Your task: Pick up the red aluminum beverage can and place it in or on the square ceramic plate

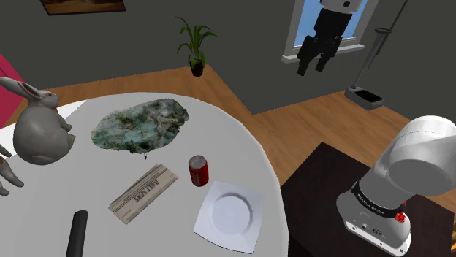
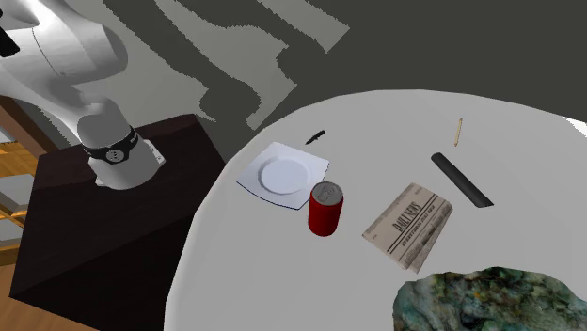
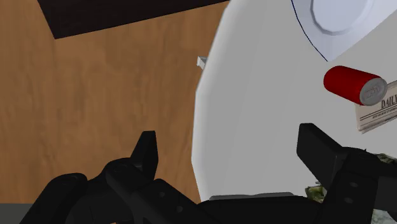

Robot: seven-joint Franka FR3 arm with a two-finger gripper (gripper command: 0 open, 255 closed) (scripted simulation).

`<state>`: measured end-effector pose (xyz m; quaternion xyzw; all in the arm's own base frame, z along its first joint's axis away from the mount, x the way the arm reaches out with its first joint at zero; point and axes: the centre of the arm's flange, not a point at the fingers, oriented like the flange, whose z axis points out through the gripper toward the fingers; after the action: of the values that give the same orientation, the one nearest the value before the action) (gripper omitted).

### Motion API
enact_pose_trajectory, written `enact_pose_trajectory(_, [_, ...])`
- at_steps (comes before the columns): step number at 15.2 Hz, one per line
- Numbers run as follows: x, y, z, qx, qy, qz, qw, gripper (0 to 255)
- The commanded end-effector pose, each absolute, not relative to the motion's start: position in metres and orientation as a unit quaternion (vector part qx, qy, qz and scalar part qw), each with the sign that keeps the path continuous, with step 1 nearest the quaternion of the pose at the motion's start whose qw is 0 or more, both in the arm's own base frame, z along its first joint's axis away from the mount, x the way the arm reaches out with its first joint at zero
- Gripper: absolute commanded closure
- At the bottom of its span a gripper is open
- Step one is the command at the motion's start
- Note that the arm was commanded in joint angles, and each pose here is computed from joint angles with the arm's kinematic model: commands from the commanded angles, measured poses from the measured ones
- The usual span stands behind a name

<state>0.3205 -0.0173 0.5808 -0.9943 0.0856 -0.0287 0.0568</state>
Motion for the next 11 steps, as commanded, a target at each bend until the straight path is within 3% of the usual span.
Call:
enact_pose_trajectory(1, [0.321, -0.017, 0.581, -0.994, 0.086, -0.029, 0.057, 0])
enact_pose_trajectory(11, [0.366, 0.092, 0.513, -0.995, 0.093, -0.021, 0.041, 0])
